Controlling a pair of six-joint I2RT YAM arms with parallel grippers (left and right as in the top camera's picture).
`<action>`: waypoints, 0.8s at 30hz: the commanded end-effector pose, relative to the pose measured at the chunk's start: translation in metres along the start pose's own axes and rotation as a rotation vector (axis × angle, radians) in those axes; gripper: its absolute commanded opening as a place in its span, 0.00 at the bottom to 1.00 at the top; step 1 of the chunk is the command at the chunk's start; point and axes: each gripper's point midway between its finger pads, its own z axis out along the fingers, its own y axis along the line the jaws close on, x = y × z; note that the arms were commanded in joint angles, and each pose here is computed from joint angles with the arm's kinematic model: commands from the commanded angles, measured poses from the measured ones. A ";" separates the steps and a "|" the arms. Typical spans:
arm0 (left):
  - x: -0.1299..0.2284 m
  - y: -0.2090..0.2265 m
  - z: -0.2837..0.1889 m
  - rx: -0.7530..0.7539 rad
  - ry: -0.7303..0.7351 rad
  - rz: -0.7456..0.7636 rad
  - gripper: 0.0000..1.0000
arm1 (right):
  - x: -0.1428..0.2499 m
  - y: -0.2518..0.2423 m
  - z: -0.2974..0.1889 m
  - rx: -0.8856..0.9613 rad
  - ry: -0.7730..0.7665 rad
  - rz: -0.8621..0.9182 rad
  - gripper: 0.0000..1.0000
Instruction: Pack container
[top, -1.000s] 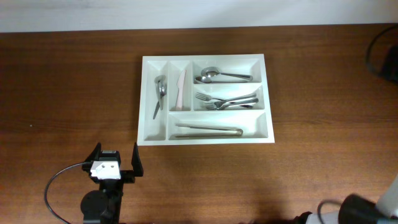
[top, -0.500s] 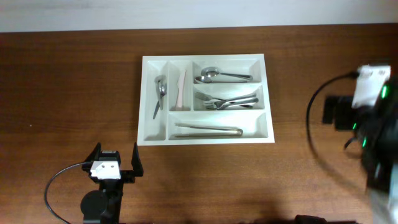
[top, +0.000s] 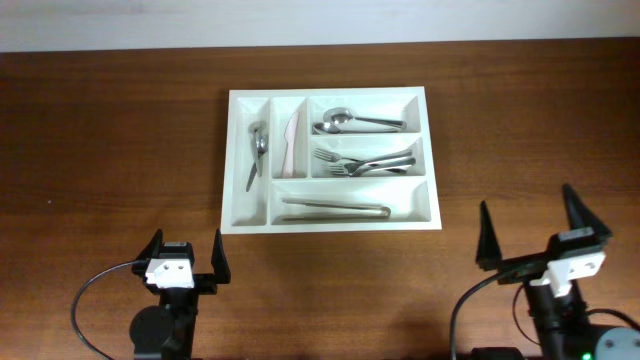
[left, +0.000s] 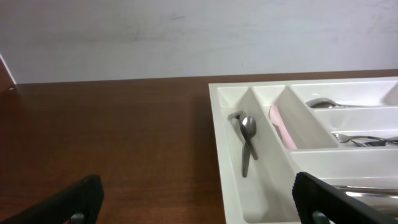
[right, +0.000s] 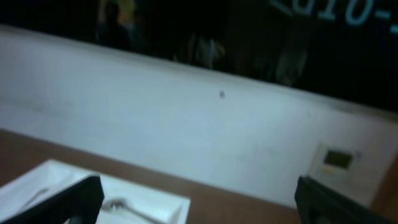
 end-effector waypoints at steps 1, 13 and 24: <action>0.003 0.002 0.001 -0.011 -0.001 0.019 0.99 | 0.014 0.016 0.000 -0.069 -0.040 0.009 0.99; 0.003 0.002 0.001 -0.011 -0.001 0.019 0.99 | 0.066 0.023 0.010 -0.053 -0.079 -0.001 0.99; 0.003 0.002 0.001 -0.011 -0.001 0.019 0.99 | 0.092 -0.001 0.004 0.122 -0.098 0.070 0.99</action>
